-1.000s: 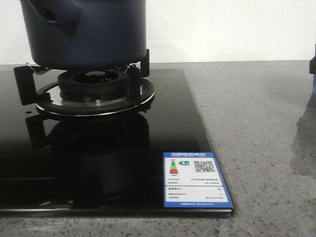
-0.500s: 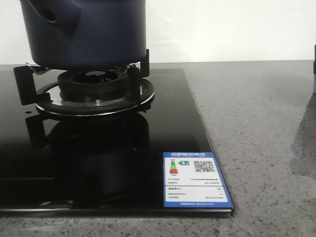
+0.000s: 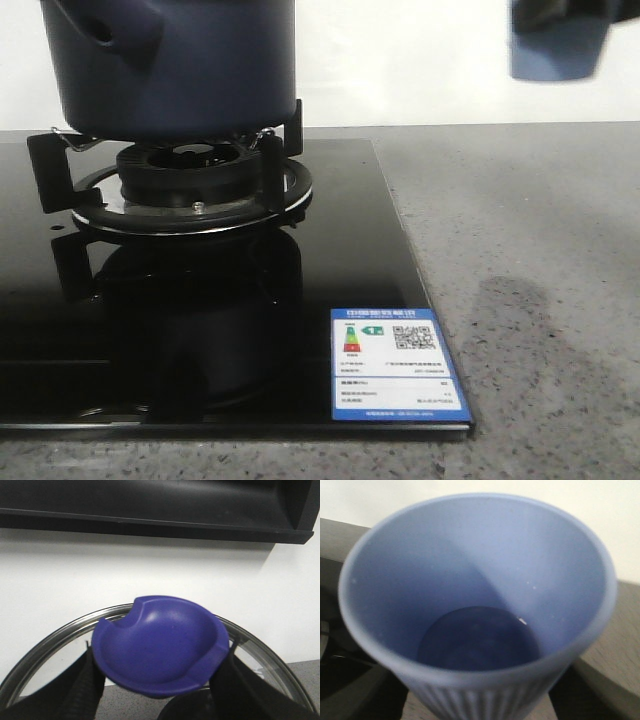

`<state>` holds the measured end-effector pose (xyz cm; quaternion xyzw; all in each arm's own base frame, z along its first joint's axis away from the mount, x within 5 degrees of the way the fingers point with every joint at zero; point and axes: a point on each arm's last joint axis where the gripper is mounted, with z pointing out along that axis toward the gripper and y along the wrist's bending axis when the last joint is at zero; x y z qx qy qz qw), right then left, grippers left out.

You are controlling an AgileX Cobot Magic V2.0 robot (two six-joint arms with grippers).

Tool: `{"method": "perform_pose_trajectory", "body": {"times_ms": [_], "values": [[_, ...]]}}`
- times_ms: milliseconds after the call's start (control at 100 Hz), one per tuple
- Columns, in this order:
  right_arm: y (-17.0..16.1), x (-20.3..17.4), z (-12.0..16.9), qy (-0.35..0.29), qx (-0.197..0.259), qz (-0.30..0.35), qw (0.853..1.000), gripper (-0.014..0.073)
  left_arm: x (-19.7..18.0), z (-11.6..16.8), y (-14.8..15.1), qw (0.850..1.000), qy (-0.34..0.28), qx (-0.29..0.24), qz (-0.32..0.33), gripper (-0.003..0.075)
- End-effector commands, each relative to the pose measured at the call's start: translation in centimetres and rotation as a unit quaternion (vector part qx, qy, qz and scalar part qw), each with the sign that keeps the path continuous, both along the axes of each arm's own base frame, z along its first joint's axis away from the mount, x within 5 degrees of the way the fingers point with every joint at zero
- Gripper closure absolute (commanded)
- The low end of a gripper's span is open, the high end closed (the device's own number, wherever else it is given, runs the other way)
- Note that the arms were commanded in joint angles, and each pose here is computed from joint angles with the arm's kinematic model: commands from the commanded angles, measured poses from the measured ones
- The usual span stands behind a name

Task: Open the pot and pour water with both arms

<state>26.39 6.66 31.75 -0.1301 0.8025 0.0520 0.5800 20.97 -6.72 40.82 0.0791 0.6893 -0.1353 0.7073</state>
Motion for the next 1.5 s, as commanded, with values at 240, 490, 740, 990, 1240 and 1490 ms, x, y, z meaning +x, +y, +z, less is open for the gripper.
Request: {"method": "perform_pose_trajectory", "body": {"times_ms": [240,490,740,990,1240,1490], "values": [[4.7,2.3,7.0,-0.041,-0.046,0.089,0.994,0.0282,-0.8,2.7,0.7,0.997,-0.076,-0.027,0.021,0.0394],[7.9,3.9,9.5,-0.036,-0.137,0.153,0.978,0.0283,-0.8,2.7,0.7,0.997,-0.076,-0.027,0.021,0.0394],[11.0,4.6,10.4,-0.049,-0.267,0.188,0.944,0.0282,-0.8,2.7,0.7,0.997,-0.076,-0.027,0.021,0.0394],[13.6,4.5,10.0,-0.115,-0.429,0.198,0.874,0.0283,-0.8,2.7,0.7,0.997,-0.076,-0.027,0.021,0.0394],[14.7,5.1,10.0,-0.174,-0.503,0.195,0.824,0.0283,-0.8,2.7,0.7,0.997,-0.076,-0.027,0.021,0.0394],[14.8,5.7,10.2,-0.216,-0.580,0.184,0.764,0.0284,-0.8,2.7,0.7,0.997,-0.076,-0.027,0.021,0.0394]]}}
